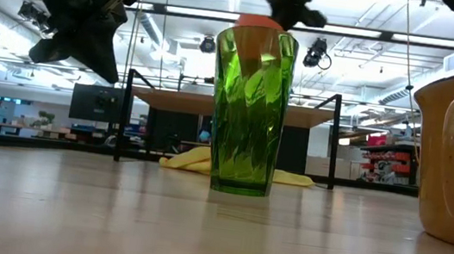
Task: Stack small to large cups/mugs on shelf
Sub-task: Put the orange mug on the shelf
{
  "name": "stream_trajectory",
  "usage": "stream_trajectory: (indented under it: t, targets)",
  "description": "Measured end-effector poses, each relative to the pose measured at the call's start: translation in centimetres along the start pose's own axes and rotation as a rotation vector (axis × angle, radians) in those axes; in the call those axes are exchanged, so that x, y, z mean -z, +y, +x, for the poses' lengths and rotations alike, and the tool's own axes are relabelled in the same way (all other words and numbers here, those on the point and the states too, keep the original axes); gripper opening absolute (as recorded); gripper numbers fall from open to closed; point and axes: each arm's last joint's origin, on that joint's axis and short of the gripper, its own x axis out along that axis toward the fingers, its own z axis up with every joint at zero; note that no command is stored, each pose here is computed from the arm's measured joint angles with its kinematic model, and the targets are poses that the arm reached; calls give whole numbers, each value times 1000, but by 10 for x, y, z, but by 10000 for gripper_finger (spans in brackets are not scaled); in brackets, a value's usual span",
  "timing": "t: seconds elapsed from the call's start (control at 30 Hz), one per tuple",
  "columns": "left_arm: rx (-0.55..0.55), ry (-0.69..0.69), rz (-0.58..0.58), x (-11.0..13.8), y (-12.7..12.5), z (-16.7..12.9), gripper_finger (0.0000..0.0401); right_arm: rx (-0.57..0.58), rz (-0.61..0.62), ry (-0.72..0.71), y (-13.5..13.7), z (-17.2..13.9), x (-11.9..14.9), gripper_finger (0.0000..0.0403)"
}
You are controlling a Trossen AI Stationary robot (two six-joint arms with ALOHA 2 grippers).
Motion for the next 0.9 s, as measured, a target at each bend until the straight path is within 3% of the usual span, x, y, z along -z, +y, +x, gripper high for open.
stream_trajectory:
  t: [0.2,0.4,0.9]
  targets:
    - [0,0,-7,0,0,0,21,40,98,-63,-46,-28,-11,5]
    - [0,0,-37,0,0,0,22,71,148,-79,-76,-30,-23,5]
    - [7,18,-65,1,0,0,24,91,88,20,-76,11,-38,5]
